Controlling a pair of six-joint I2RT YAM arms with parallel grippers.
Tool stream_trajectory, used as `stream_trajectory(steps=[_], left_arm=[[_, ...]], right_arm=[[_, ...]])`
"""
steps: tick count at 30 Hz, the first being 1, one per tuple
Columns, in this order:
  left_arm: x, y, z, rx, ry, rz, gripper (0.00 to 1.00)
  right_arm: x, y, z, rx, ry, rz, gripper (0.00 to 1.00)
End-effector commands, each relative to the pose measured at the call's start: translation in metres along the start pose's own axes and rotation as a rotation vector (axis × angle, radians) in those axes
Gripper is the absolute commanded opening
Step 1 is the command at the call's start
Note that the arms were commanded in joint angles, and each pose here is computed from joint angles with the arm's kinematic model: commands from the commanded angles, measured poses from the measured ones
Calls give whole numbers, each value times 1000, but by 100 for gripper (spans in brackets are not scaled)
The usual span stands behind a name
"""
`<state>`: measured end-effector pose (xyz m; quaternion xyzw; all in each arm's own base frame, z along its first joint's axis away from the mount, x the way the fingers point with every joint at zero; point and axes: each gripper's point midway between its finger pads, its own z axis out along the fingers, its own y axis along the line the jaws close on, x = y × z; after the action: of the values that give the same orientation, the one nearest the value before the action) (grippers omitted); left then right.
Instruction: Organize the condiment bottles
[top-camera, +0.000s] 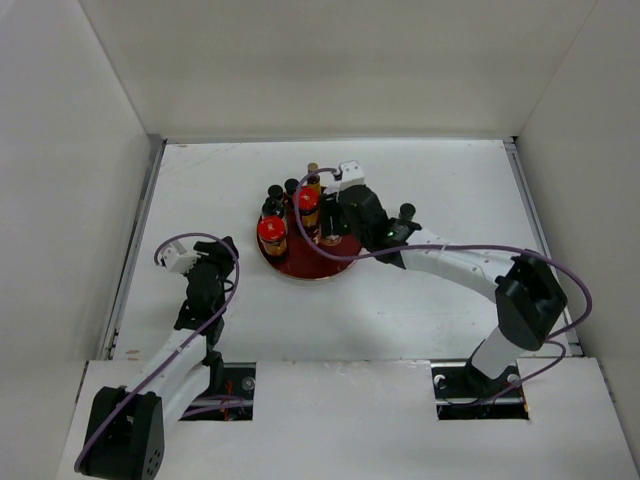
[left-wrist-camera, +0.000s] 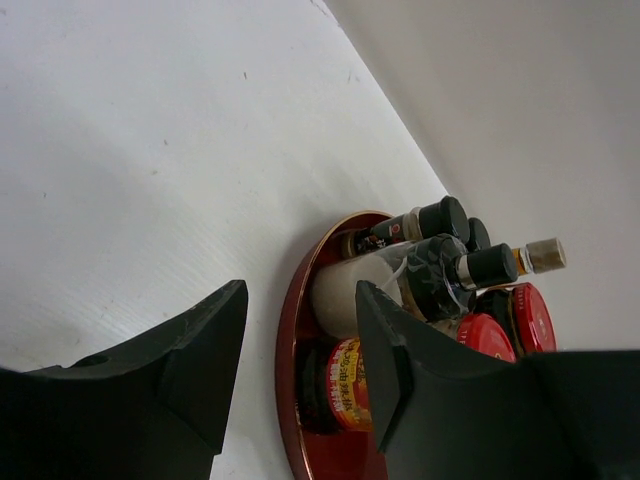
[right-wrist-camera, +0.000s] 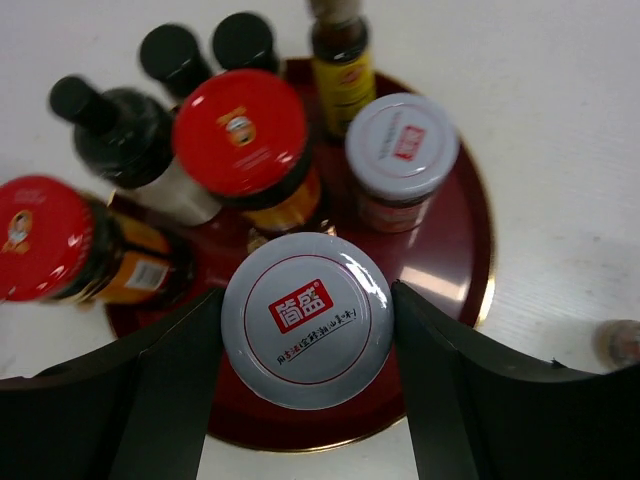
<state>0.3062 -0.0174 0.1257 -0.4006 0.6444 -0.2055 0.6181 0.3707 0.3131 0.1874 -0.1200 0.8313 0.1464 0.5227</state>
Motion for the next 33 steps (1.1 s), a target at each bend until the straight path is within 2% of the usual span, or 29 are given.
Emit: stream_trajectory(steps=[1,8,17,19,25,30,33], left_arm=[[-6,-1,2,-3,-27,-35,46],[-2,-2,3,-1,-6,-39,46],[0,-3,4,5,7,-34,47],[1,-5,4,10,11,-33,47],[2,-3,5,3,14,-32,47],[0,-3,4,2,5,-30,47],[1,-4,4,7,13,-32,47]], right_arm=[[-47,41,-3,-96,-153,64,57],[-24,92,12,-159,-119,2,57],[3,100,27,-145,-80,-27,60],[7,99,28,-144,-76,-32,66],[8,100,19,-153,-73,-40,91],[-12,85,-8,-144,-113,-21,95],[-28,43,-21,-78,-155,19,91]])
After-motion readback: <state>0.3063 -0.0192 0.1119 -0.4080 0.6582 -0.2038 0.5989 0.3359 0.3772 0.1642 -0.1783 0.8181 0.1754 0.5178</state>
